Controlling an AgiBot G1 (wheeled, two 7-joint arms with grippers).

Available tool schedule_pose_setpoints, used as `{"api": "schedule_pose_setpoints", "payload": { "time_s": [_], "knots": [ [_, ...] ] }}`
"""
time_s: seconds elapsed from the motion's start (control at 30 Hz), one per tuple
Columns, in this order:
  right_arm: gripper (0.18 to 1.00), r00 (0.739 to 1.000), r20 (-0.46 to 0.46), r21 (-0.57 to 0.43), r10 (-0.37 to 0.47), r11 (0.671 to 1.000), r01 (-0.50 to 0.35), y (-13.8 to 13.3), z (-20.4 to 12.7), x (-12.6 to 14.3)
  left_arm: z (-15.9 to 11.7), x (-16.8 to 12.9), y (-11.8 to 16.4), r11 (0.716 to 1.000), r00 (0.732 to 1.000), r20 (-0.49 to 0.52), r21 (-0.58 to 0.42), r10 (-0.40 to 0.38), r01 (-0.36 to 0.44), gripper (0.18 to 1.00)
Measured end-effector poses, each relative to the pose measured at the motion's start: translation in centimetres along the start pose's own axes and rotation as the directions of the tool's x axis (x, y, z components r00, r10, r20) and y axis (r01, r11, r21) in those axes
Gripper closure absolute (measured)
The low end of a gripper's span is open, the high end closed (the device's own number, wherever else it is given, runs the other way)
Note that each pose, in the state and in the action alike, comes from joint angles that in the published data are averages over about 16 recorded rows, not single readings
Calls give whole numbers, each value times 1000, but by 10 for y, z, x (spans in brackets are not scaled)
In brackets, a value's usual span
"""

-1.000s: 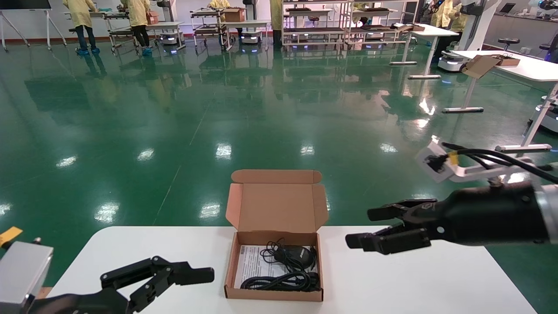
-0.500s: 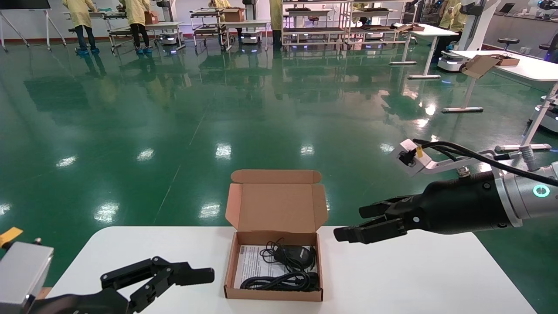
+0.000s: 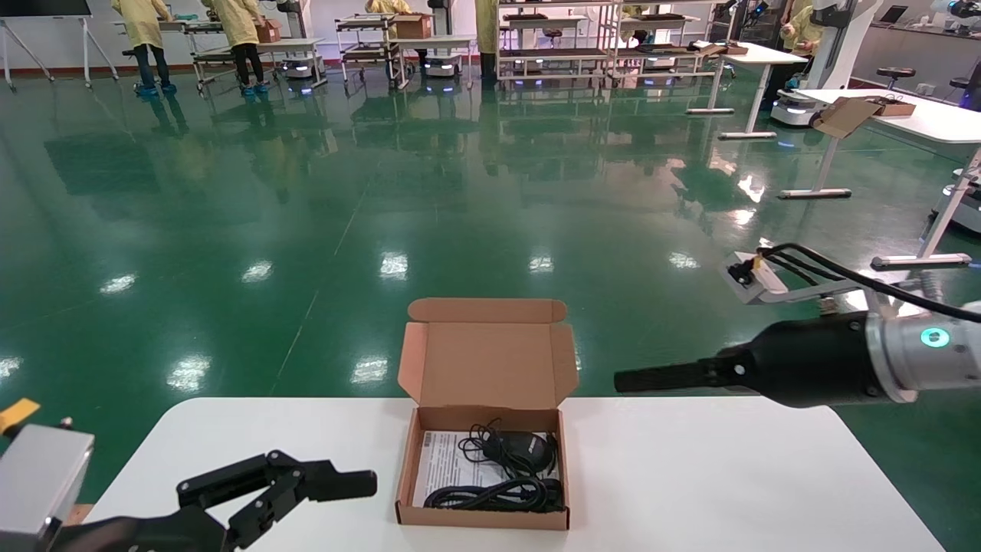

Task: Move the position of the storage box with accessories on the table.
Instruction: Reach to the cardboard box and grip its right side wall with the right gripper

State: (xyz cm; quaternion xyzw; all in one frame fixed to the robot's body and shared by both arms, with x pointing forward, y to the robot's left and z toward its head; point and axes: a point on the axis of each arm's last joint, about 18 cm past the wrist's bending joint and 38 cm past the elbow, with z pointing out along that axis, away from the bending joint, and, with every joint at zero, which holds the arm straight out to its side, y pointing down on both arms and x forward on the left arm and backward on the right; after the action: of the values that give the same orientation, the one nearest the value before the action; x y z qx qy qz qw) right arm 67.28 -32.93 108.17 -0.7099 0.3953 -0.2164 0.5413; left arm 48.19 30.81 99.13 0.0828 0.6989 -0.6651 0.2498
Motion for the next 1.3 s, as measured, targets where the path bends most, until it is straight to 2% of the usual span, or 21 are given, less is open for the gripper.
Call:
{"api": "schedule_pose_setpoints", "payload": {
  "time_s": [0.43,0.67,0.87,1.3],
  "knots": [
    [179,978,-93,2,187,982,-188,-5,55,-9,0,0,0,1000,1000,0,0,0,0,184],
    [179,959,-130,-22,252,966,-257,0,82,-19,0,0,0,1000,1000,0,0,0,0,184],
    [179,954,-158,-45,255,963,-265,6,101,-26,0,0,0,1000,1000,0,0,0,0,184],
    [179,954,-228,-35,194,978,-207,20,137,-27,0,0,0,1000,1000,0,0,0,0,184]
  ]
}}
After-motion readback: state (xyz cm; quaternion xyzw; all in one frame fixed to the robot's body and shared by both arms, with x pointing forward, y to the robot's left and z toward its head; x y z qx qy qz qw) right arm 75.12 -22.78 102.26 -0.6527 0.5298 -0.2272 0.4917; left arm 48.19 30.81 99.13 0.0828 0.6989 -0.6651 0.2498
